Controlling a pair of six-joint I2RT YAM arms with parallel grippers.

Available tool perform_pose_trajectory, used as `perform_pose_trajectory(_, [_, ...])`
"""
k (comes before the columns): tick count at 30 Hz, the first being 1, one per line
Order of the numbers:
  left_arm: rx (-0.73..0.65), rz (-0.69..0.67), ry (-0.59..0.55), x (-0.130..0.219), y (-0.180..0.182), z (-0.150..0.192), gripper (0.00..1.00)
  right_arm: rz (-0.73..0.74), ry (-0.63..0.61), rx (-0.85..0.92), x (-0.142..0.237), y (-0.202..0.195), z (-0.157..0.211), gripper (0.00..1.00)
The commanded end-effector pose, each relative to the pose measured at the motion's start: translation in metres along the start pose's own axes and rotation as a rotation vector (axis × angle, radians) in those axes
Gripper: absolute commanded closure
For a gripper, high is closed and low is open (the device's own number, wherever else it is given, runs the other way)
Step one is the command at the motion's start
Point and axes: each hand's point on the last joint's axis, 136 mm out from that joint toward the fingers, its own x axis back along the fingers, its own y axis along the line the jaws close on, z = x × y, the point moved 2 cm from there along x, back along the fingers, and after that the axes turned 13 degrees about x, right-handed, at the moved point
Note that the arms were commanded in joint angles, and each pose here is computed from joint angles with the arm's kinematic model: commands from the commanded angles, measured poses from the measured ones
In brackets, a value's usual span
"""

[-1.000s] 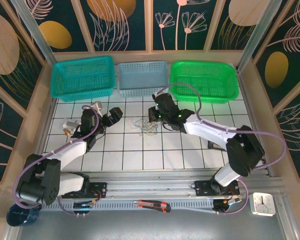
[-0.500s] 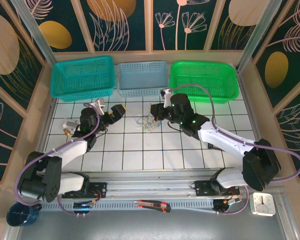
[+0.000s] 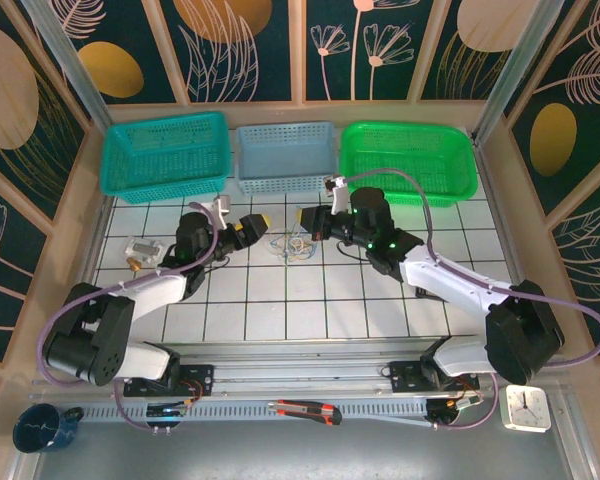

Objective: Untangle the cables

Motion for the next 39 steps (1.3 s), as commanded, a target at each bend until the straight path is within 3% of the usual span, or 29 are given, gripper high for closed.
perform_pose_trajectory(1, [-0.084,0.018,0.009,-0.01,-0.015,0.0,0.2,-0.068,-0.042,0.012,0.006,0.011,-0.012,1.0])
perform_pose_trajectory(7, [-0.125,-0.022,0.021,-0.019,-0.013,0.003,0.26,-0.097,-0.006,0.011,0.005,0.008,-0.004,1.0])
perform_pose_trajectory(21, [-0.19,-0.001,0.086,-0.044,-0.024,0.016,0.25,-0.133,0.045,-0.003,-0.001,0.001,0.011,1.0])
perform_pose_trajectory(39, [-0.202,0.0,0.138,-0.067,-0.017,0.039,0.25,-0.197,0.012,-0.014,0.007,0.015,-0.004,1.0])
